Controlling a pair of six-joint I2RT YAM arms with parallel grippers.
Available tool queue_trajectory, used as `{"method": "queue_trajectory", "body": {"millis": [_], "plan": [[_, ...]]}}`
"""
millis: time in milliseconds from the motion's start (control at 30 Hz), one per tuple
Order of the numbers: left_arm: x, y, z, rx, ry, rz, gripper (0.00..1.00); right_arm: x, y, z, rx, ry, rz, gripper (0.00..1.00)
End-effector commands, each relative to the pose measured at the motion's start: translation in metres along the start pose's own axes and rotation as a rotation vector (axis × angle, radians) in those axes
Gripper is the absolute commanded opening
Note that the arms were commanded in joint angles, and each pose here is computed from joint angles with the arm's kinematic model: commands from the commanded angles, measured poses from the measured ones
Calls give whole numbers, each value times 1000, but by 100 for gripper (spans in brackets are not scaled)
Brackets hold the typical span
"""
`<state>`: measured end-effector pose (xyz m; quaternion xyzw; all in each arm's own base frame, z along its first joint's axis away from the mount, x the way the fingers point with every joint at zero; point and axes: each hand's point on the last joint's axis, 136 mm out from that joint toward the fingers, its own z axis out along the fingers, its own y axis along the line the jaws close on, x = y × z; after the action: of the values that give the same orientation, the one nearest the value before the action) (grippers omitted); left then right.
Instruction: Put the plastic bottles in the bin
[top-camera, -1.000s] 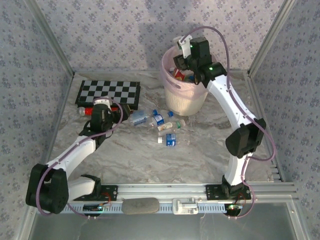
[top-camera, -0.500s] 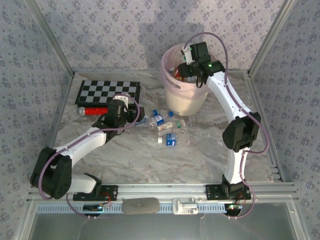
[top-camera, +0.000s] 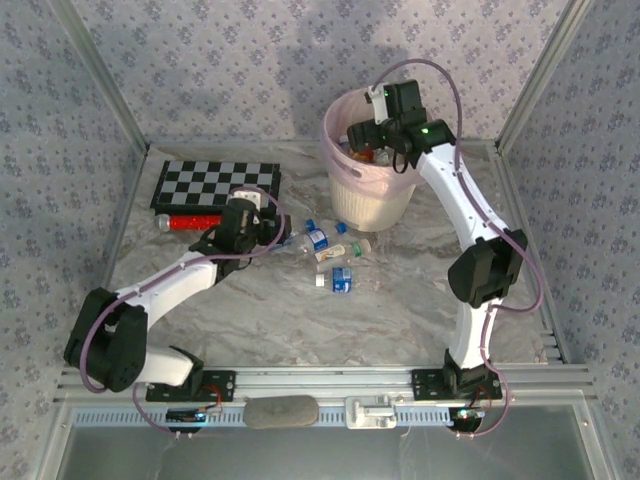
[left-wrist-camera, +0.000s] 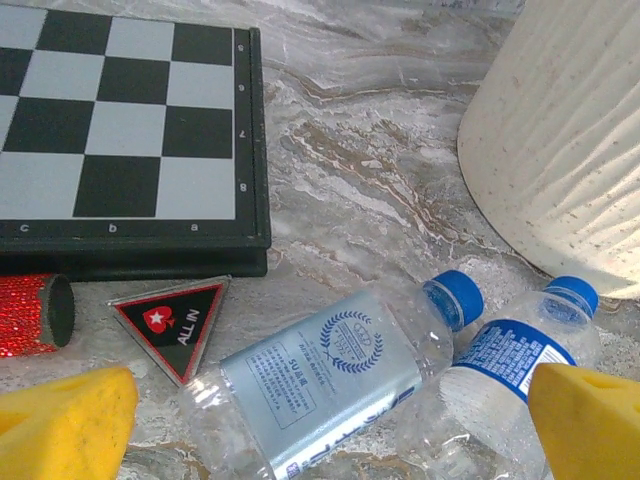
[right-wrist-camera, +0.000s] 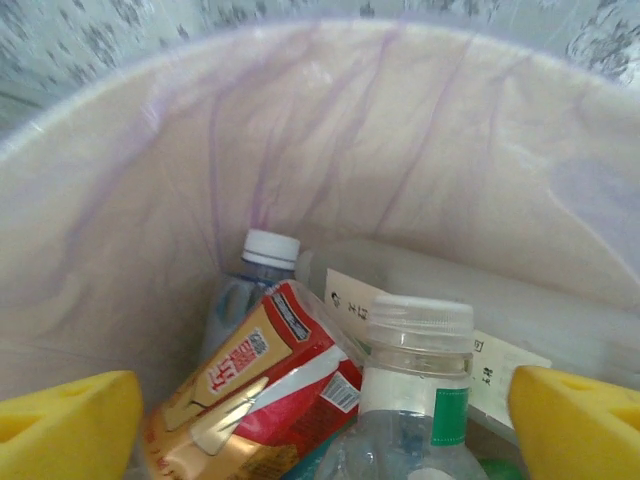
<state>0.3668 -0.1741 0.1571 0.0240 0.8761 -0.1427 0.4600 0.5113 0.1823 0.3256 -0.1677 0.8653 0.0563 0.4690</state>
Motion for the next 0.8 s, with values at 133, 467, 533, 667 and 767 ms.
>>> {"method": "queue_trajectory", "body": {"millis": [133,467,533,667,767], "plan": [[-18,19,-20,-54,-94,-39,100,-39,28,-68,-117,-181,-3,99],[-19,78,-37,-175,-139,-224,100,35,103,-89,-257,-106,-150,99],[-19,82,-40,-183,-151,-233,100,54,119,-90,-310,-83,-145,99],[-19,81,-40,-174,-150,-240,100,102,151,-85,-409,8,-132,99],[-16,79,-37,-159,-141,-246,100,137,170,-82,-432,100,-156,99]]}}
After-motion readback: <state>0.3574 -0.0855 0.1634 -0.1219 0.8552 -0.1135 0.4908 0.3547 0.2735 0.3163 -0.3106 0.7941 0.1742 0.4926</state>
